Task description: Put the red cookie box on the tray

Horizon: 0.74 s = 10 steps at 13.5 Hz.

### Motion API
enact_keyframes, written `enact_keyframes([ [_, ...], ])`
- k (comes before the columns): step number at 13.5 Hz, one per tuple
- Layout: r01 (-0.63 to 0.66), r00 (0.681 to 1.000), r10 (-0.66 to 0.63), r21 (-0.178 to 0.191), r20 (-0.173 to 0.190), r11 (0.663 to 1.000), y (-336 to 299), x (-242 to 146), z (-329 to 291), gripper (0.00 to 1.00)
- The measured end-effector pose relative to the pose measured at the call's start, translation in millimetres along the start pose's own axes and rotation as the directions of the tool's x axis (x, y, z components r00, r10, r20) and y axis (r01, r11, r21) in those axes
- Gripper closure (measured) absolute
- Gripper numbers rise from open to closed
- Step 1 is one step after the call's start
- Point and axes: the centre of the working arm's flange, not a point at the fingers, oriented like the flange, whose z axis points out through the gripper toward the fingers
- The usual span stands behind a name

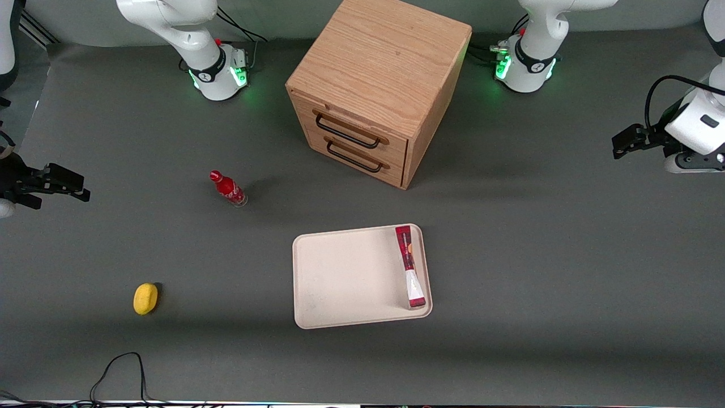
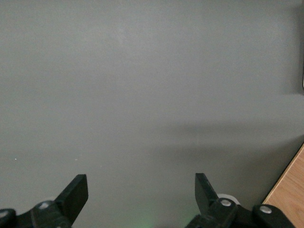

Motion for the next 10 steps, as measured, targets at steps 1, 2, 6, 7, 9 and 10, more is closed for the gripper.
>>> enact_keyframes([
  [1, -0.002, 1.0, 0.002, 0.001, 0.008, 1.0, 3.1, -0.8, -0.9, 0.0],
  [2, 0.008, 1.0, -0.008, -0.001, 0.018, 1.0, 4.0, -0.9, -2.0, 0.0],
  [6, 0.073, 0.997, -0.073, -0.023, 0.032, 0.997, -1.8, 10.5, -4.2, 0.0],
  [7, 0.075, 0.996, -0.075, -0.023, 0.039, 0.997, -0.1, 11.3, -6.5, 0.0],
  [9, 0.073, 0.996, -0.072, -0.022, 0.043, 0.997, 2.5, 11.2, -13.6, 0.0],
  [10, 0.07, 0.997, -0.069, -0.022, 0.041, 0.997, 4.3, 11.0, -16.6, 0.0],
])
